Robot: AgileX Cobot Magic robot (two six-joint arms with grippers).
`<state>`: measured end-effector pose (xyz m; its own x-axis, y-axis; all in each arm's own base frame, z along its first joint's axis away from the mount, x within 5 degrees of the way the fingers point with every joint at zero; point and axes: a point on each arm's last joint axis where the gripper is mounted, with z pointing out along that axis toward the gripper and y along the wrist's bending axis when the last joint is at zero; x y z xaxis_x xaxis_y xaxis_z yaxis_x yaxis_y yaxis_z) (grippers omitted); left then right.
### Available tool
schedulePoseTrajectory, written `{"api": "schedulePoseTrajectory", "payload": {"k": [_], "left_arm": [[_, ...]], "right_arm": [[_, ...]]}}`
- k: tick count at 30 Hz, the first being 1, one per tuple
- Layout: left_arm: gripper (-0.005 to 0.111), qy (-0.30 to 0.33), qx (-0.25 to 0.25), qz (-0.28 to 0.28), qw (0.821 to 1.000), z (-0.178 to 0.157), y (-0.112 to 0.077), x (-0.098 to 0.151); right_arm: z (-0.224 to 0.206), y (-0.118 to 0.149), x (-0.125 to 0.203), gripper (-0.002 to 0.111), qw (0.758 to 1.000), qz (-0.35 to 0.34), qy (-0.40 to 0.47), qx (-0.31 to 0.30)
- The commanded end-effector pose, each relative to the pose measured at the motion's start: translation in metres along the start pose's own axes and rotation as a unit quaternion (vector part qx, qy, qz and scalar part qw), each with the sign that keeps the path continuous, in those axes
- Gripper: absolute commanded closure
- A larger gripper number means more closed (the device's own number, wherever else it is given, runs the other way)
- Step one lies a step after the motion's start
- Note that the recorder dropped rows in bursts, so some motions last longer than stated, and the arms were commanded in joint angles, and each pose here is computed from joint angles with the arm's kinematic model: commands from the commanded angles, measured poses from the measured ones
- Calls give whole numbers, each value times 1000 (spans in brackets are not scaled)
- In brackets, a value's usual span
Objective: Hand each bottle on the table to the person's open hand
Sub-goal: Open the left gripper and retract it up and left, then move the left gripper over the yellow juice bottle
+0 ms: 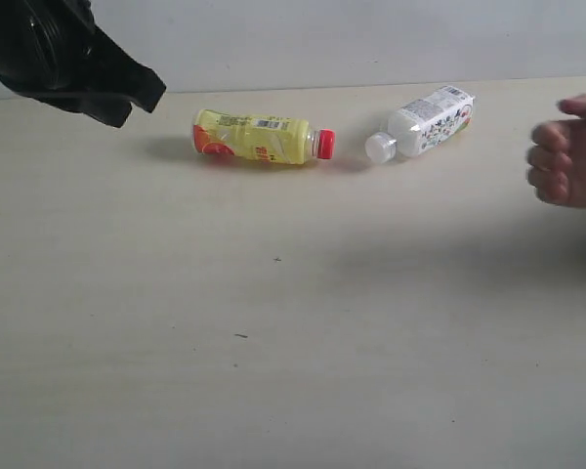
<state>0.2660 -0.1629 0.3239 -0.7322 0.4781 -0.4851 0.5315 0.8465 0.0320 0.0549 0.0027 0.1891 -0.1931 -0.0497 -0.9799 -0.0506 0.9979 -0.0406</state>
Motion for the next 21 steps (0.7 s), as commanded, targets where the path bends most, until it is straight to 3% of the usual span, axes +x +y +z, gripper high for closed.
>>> {"api": "schedulePoseTrajectory", "payload": {"k": [1,16,21], "left_arm": [[107,-14,3,-3,1000,-2,0,-1],[107,-45,2,7,999,-2,0,-6],[107,-72,9,-33,997,6,-2,-3]], "right_arm": [[0,0,1,108,1000,0,-4,3],[0,0,1,108,1000,0,-4,3],[0,0,1,108,1000,0,-4,3]]}}
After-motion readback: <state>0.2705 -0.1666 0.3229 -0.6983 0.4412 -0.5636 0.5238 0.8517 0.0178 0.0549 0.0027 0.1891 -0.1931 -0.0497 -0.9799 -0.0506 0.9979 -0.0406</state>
